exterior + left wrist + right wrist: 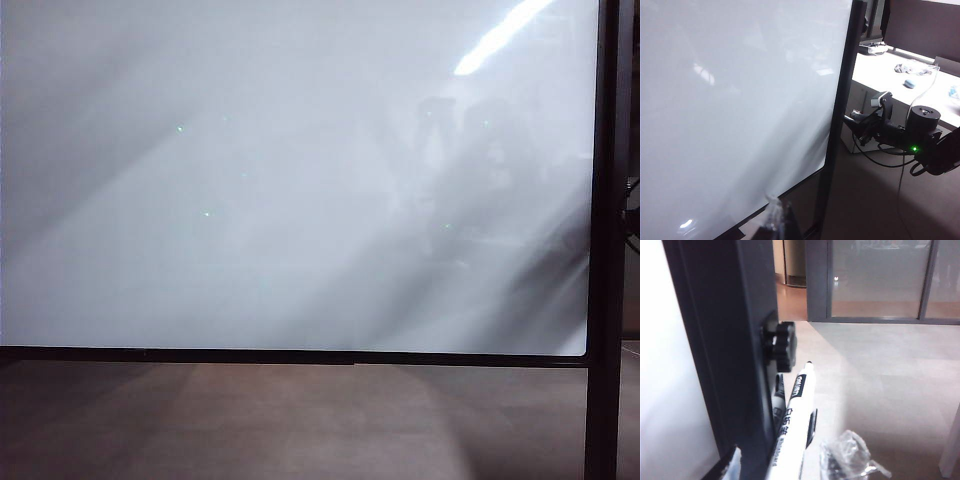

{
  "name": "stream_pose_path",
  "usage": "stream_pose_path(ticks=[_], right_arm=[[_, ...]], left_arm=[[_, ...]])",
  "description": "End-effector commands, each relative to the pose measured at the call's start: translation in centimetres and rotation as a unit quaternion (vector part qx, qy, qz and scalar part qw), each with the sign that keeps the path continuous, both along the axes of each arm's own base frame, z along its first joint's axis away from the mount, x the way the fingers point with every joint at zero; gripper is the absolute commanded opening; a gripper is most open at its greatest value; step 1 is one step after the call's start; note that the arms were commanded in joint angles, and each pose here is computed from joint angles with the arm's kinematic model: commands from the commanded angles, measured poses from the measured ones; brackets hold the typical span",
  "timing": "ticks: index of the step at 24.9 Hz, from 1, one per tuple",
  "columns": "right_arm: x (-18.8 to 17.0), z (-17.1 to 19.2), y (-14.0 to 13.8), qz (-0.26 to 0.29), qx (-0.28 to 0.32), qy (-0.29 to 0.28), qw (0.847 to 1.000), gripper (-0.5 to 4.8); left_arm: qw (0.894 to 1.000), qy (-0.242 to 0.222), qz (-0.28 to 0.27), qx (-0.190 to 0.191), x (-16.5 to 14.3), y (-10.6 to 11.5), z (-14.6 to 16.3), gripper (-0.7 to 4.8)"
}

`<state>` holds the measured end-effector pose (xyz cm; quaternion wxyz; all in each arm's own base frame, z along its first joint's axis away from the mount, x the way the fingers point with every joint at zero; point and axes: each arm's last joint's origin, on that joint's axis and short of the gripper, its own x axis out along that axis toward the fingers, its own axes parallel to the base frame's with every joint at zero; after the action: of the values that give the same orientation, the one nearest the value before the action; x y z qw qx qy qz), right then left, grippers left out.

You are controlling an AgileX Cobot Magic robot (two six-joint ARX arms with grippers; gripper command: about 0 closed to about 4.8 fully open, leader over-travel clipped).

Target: Reach to the right to find the marker pen, pick it up, and write the number 7 on the whiteboard.

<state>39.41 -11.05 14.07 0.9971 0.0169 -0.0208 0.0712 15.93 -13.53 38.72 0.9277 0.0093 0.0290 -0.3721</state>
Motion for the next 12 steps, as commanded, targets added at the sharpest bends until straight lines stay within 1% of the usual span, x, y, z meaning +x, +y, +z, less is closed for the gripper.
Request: stream_pose_path(ticks=[1,4,5,6,7,12], right_arm=[[0.06,0.24,0.02,0.000,-0.001,-0.004,1.000,2.06],[0.06,0.24,0.02,-0.001,-0.001,-0.004,1.000,1.98],[0.06,0.24,0.02,-0.001,-0.001,-0.004,1.000,1.75],[0.06,0.24,0.02,-0.001,-0.001,-0.004,1.000,0.89],[0.05,0.23,-0.01,-0.001,-0.001,-0.004,1.000,-0.07],[0.05,0.12,-0.01,-0.002,0.001,0.002,1.000,-0.05]], left_arm=[[1.000,-0.007,-0.002,-0.006,-0.07,0.03,0.28,-0.06],[1.000,-0.007,-0.002,-0.006,-0.07,0.03,0.28,-0.06],[1.000,-0.007,-0.002,-0.006,-0.07,0.03,0.28,-0.06],[1.000,-0.007,-0.002,-0.006,-0.07,0.03,0.28,-0.06],[1.000,-0.007,-0.002,-0.006,-0.07,0.03,0.28,-0.06],[1.000,-0.007,-0.002,-0.006,-0.07,0.03,0.28,-0.06]])
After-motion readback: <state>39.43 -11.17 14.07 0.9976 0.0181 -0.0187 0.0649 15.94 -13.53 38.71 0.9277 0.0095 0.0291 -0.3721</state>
